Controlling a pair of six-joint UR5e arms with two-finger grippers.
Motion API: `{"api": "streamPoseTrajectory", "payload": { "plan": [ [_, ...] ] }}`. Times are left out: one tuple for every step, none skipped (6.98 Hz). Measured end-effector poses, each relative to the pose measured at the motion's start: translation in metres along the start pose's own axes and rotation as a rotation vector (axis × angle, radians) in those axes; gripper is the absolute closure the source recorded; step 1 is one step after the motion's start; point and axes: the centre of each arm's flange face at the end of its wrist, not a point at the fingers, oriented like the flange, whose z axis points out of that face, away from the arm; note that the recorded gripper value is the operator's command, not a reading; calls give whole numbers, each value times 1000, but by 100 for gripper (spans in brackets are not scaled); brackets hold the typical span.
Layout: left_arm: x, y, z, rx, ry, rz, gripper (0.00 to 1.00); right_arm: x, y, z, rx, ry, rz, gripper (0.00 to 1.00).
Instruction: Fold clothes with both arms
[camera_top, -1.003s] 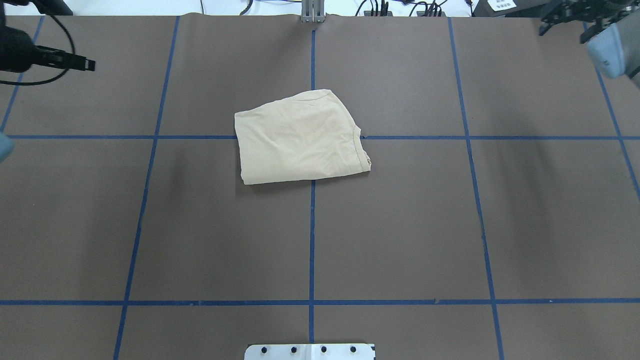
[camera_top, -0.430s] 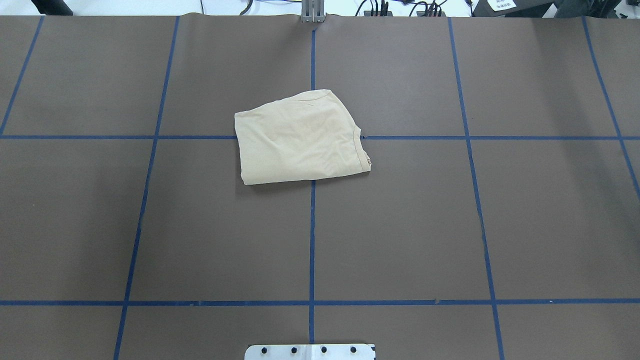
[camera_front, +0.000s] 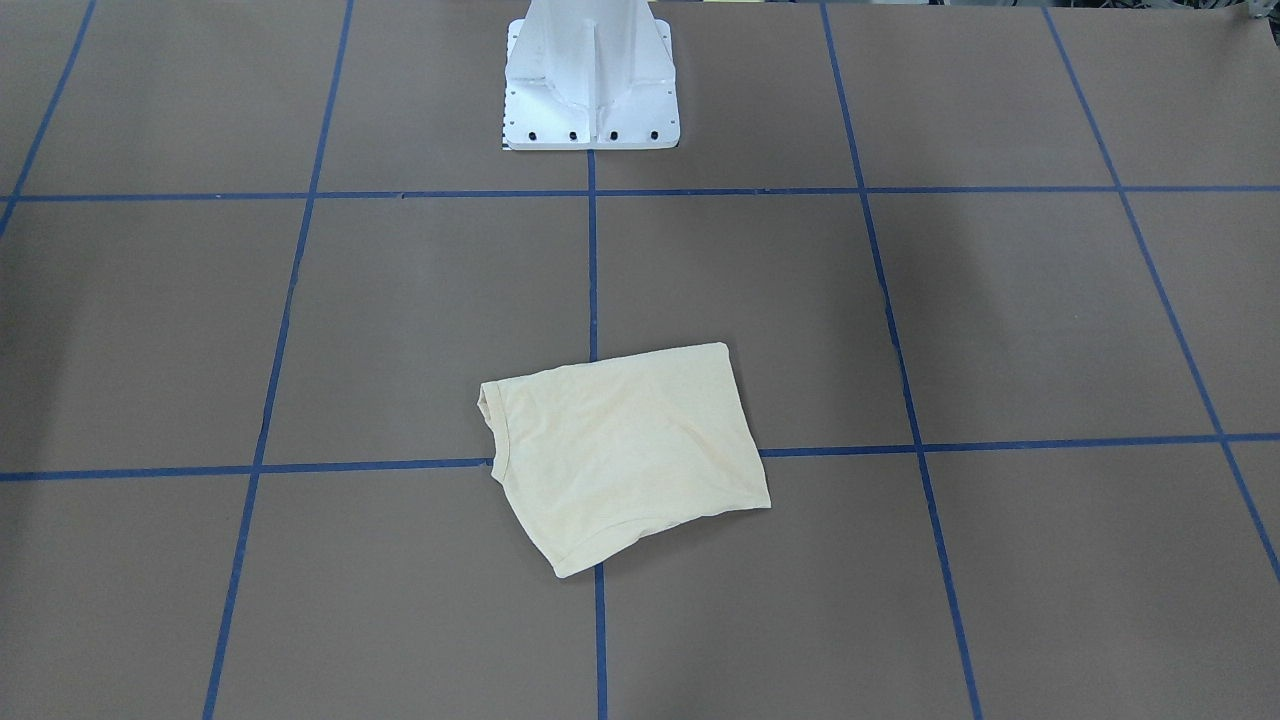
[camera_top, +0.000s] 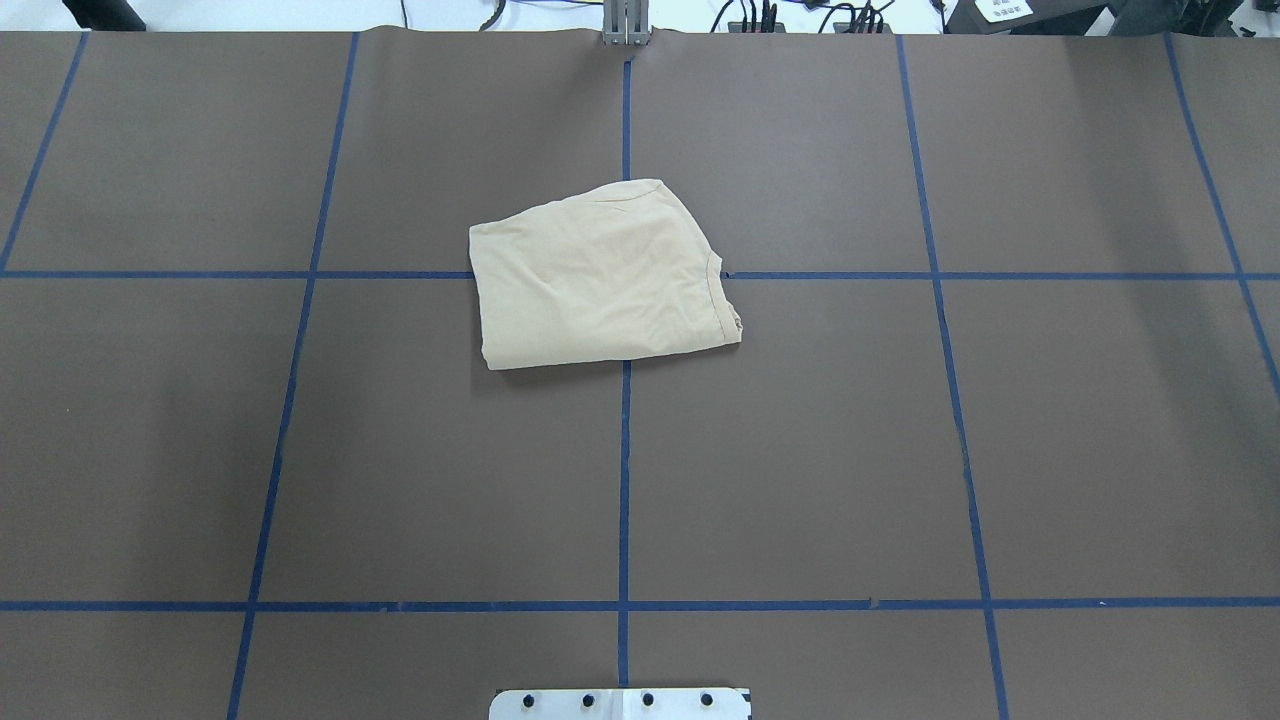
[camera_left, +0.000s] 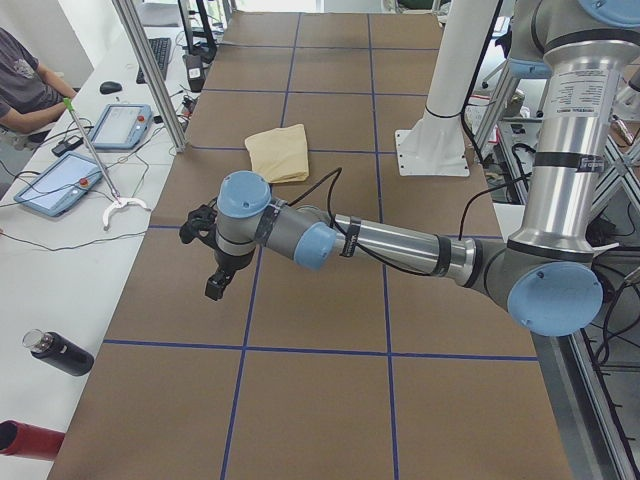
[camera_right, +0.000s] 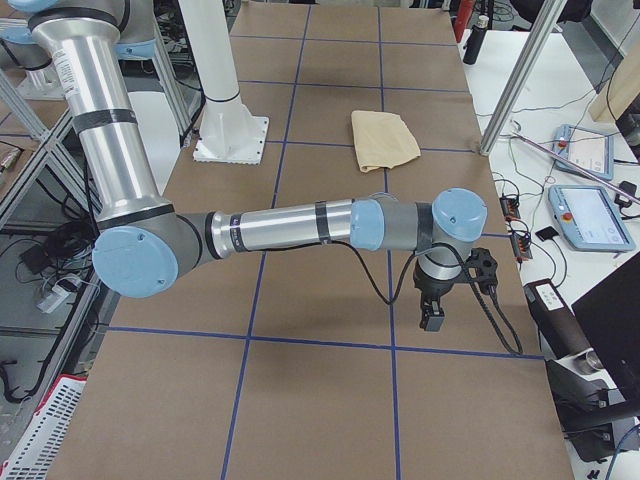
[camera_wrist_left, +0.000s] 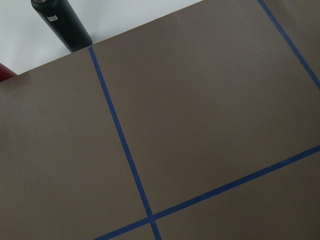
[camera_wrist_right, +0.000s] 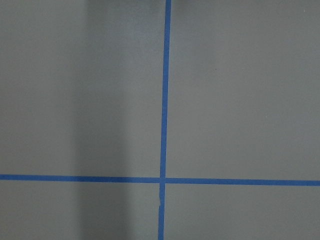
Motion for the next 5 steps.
{"api": "streamPoseTrajectory", "payload": {
  "plan": [
    [4,0,-3,-5,17,-12,0,-13,-1,3,-10,-1,-19,0],
    [10,8,-8,-4,40,-20,0,-19,2,10,-28,-3,-24,0],
    [16,17,-12,0,49,-18,0,-19,8,20,-45,-9,-23,0],
    [24,19,-20,14,52,-5,0,-23,10,27,-56,-14,-26,0],
    [31,18,-26,25,53,7,0,-31,9,33,-65,-15,-40,0]
  ]
}}
